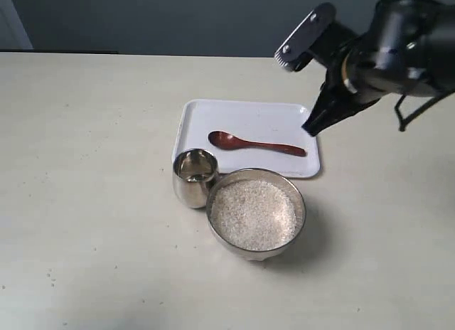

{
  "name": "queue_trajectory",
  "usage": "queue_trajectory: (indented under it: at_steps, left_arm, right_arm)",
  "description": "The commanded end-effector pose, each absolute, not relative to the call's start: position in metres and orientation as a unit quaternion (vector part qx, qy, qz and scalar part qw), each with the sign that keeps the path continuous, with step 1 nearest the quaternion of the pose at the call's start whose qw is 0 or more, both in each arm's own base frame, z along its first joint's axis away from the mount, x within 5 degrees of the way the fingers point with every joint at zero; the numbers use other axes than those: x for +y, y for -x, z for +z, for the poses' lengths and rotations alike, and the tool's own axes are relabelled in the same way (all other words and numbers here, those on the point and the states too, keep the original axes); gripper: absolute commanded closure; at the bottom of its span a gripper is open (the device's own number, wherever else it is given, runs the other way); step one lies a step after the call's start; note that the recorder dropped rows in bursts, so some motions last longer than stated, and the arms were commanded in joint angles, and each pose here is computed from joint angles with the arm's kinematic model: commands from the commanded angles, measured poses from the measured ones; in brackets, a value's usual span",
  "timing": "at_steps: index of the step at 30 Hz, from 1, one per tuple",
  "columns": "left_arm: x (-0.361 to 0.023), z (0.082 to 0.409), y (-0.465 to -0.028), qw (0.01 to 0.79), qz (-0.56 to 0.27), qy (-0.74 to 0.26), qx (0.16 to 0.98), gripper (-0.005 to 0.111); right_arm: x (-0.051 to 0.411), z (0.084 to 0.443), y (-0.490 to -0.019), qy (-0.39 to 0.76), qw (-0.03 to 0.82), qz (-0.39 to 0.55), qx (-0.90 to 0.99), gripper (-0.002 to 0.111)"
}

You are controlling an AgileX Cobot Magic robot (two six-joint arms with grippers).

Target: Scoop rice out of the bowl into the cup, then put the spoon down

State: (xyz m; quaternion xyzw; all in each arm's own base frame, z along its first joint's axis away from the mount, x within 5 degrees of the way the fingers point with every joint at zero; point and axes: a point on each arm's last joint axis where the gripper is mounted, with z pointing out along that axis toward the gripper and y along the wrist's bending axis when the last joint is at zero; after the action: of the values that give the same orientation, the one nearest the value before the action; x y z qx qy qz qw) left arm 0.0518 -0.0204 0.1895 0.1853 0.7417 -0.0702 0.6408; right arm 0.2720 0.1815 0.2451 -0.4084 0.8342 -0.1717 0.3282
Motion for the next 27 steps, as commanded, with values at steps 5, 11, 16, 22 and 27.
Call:
queue_trajectory:
  at_steps: [5,11,16,22,27]
  left_arm:
    - [-0.020,0.192,-0.052,0.648,-0.073,-0.182,0.736,0.106]
    - [-0.020,0.192,-0.052,0.648,-0.073,-0.182,0.736,0.106]
    - [-0.020,0.192,-0.052,0.648,-0.073,-0.182,0.736,0.106]
    - [-0.020,0.192,-0.052,0.648,-0.073,-0.182,0.736,0.106]
    - [-0.020,0.192,-0.052,0.648,-0.073,-0.182,0.736,0.106]
  right_arm:
    - [0.137,0.334,-0.204,0.299,0.367,-0.130,0.871,0.109]
    - [0.098,0.367,-0.151,0.246,0.362,-0.081,0.895,0.109]
    - [0.063,0.389,-0.114,0.213,0.402,-0.023,0.890,0.109]
    - [0.024,0.404,-0.068,0.172,0.449,0.071,0.874,0.109]
    - [0.001,0.409,-0.046,0.155,0.486,0.106,0.853,0.109]
